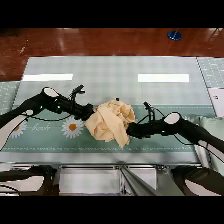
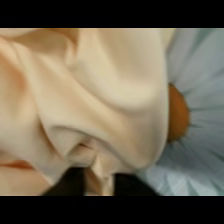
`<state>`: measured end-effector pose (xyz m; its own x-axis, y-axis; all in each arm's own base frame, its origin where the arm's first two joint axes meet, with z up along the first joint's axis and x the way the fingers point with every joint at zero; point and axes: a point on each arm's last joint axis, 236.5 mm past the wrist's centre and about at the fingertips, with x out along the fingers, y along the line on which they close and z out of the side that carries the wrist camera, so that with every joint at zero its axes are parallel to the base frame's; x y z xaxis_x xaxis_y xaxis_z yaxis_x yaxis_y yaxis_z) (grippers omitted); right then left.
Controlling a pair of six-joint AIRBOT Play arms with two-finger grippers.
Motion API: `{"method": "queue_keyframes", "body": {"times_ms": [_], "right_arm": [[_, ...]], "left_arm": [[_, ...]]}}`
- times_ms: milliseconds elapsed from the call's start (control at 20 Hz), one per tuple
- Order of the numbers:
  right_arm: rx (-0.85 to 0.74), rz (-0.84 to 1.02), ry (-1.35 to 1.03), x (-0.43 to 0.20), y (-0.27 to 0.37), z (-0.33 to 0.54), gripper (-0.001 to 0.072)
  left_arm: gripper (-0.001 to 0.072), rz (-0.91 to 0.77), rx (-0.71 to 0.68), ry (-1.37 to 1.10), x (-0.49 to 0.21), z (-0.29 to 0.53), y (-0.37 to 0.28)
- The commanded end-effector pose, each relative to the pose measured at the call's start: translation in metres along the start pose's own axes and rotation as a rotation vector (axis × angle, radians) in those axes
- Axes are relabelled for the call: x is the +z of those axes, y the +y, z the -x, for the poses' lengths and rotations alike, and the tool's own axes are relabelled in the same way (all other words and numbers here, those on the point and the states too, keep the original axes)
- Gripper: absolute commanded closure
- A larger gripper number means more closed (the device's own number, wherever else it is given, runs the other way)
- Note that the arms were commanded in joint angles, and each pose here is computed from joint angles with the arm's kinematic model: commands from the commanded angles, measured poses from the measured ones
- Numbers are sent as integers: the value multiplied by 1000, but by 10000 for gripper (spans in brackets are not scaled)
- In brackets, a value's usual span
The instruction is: Fold the shirts.
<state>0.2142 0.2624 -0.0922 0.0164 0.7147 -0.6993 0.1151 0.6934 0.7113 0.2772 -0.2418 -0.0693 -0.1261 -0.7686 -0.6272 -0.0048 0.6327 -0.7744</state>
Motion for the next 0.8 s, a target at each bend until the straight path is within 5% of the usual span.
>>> {"method": "queue_keyframes", "body": {"times_ms": [0, 200, 450, 750], "right_arm": [[57, 105, 16, 5, 28, -11, 693], [47, 294, -27, 46, 71, 38, 693], [-164, 583, -473, 130, 166, 233, 694], [-213, 901, -981, 44, 297, 456, 694]], "left_arm": [[690, -2, -4, 2, 0, 2, -1], [690, -76, -49, -89, 29, 50, -32], [690, -339, -64, -552, 91, 231, -147], [690, -806, 52, -1066, 2, 420, -321]]}}
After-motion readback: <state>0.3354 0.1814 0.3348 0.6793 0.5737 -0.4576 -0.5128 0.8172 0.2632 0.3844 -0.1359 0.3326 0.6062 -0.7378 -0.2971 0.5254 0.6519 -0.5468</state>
